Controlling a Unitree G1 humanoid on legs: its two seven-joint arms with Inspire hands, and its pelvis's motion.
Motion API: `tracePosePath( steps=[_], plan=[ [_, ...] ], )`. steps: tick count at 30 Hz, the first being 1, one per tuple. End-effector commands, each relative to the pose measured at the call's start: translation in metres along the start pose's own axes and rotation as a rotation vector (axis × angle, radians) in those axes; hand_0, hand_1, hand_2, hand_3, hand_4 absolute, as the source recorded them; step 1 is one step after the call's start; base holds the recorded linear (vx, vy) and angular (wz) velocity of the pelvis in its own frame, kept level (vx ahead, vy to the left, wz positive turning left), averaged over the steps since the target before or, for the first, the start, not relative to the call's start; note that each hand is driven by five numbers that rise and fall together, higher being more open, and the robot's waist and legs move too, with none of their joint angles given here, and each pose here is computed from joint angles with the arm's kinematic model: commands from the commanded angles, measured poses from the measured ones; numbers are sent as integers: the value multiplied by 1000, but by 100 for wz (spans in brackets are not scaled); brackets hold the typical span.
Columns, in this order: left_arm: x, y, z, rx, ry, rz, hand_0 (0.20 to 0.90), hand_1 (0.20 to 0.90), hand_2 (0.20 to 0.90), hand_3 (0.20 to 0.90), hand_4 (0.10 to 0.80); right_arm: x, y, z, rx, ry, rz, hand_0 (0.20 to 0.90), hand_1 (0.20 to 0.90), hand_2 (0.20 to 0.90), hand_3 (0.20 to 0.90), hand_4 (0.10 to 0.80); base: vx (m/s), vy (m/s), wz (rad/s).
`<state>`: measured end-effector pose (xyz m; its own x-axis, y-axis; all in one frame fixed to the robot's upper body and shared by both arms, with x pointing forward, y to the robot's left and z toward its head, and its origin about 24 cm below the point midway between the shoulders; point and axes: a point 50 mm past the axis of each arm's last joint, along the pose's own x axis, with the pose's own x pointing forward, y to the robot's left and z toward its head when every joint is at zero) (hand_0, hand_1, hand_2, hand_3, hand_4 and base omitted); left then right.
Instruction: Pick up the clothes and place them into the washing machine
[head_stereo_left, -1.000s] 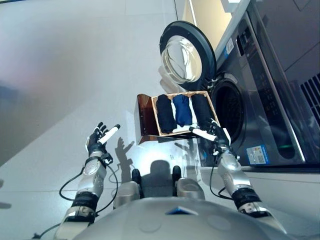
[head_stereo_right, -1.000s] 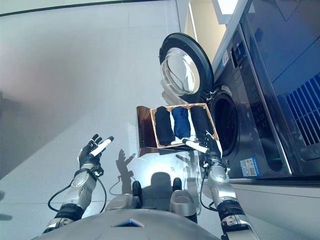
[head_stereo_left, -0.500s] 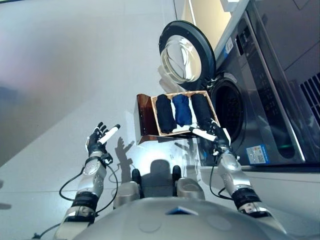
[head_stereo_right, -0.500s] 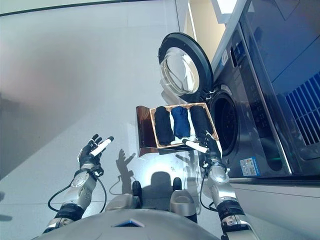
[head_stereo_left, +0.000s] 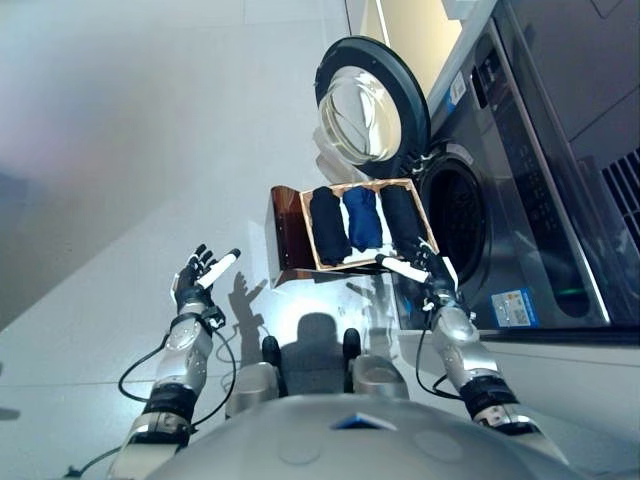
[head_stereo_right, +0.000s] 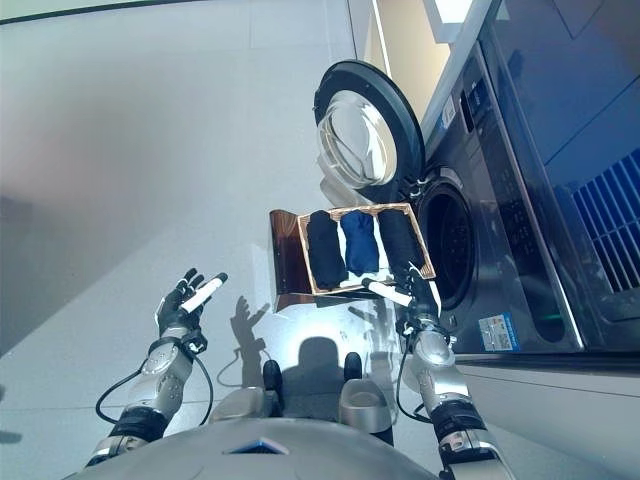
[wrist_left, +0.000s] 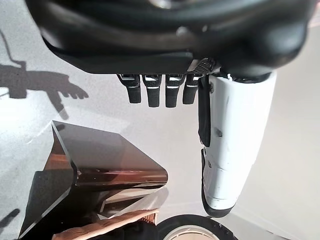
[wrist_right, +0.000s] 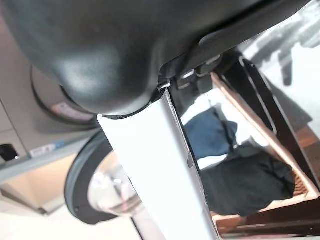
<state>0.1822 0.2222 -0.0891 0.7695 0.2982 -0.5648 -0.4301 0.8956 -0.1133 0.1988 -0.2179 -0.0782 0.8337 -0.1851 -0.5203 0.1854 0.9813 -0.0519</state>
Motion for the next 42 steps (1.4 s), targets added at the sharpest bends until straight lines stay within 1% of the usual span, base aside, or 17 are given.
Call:
tracePosePath(
  steps=[1,10,17,21,26,34,42],
  plan=[
    [13,-19,57,11,-221,-77,900,900,900,900,800,10,7,54,30,-223,30,900,900,900,900,800,39,18,0],
    [14,-19,61,21,-232,-81,900,900,900,900,800,11,3,55,54,-221,16,900,900,900,900,800,26,60,-1],
    [15,-17,69,32,-257,-83,900,900,900,900,800,12,0,59,82,-234,20,900,900,900,900,800,32,169,5],
    [14,-11,72,50,-265,-72,900,900,900,900,800,11,1,59,103,-234,25,900,900,900,900,800,27,189,9],
    [12,3,69,56,-256,-36,900,900,900,900,800,10,3,50,105,-200,34,900,900,900,900,800,43,107,-11],
    [11,6,68,57,-252,-35,900,900,900,900,800,9,-4,48,110,-191,8,900,900,900,900,800,149,-66,-8],
    [10,4,61,48,-230,-40,900,900,900,900,800,5,-5,40,87,-168,21,900,900,900,900,800,194,-160,17]
  ],
)
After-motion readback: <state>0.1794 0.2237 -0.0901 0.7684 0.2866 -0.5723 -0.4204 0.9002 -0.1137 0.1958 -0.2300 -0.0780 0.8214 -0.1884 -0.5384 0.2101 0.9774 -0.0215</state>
